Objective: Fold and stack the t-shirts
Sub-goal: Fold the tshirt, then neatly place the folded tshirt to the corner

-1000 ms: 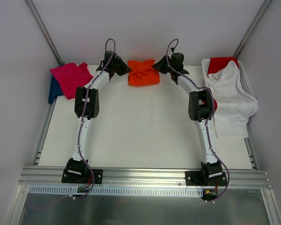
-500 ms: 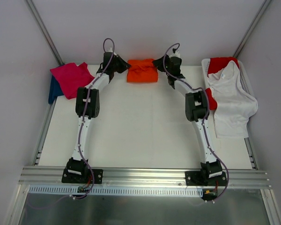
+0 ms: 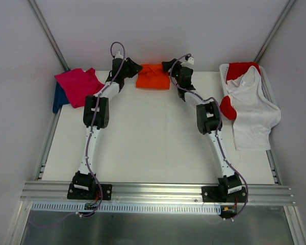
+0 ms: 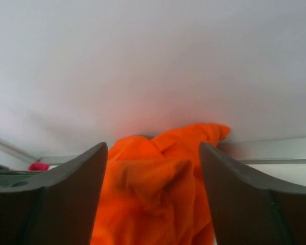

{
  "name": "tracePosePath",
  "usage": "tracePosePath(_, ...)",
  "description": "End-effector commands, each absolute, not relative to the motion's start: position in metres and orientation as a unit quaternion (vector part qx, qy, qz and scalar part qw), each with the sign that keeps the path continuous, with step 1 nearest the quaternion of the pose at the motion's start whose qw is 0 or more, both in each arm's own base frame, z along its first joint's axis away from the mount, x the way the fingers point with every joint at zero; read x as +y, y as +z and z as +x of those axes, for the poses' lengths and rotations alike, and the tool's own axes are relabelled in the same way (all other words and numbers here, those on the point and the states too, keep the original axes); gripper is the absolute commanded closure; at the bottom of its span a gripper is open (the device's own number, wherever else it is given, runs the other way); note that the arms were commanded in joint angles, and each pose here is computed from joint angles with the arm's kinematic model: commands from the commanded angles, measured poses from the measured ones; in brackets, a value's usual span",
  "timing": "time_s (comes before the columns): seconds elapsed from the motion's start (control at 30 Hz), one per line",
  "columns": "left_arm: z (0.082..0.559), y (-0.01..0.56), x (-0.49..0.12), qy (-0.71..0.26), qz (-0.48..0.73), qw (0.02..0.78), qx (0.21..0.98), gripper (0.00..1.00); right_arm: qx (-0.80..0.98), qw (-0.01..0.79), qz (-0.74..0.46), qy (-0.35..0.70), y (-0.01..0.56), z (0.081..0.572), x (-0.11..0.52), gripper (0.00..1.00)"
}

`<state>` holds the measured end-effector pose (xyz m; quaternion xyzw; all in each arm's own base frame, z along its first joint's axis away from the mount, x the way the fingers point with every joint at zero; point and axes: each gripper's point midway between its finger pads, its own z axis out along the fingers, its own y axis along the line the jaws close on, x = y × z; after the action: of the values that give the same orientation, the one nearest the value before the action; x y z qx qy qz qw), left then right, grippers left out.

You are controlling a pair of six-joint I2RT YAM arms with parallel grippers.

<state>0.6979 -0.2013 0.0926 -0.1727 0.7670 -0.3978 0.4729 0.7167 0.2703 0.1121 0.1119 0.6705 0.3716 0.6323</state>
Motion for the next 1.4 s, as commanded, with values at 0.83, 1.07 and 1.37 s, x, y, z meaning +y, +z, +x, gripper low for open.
tracePosePath(0.83,0.563,0.239,-0.148,-0.369,-0.183,0.619,0.669,0.01,0.669,0.605,0.01,0.432,0.284,0.557,0.277,0.13)
tracePosePath(1.07,0.456,0.185,-0.208,-0.379,-0.14,0.504,0.764,0.04,0.736,0.4,0.009,0.546,0.209,0.59,0.348,1.0)
tracePosePath(1.37,0.343,0.17,-0.223,-0.365,-0.096,0.459,0.804,0.07,0.729,0.386,0.037,0.564,0.181,0.617,0.366,0.99)
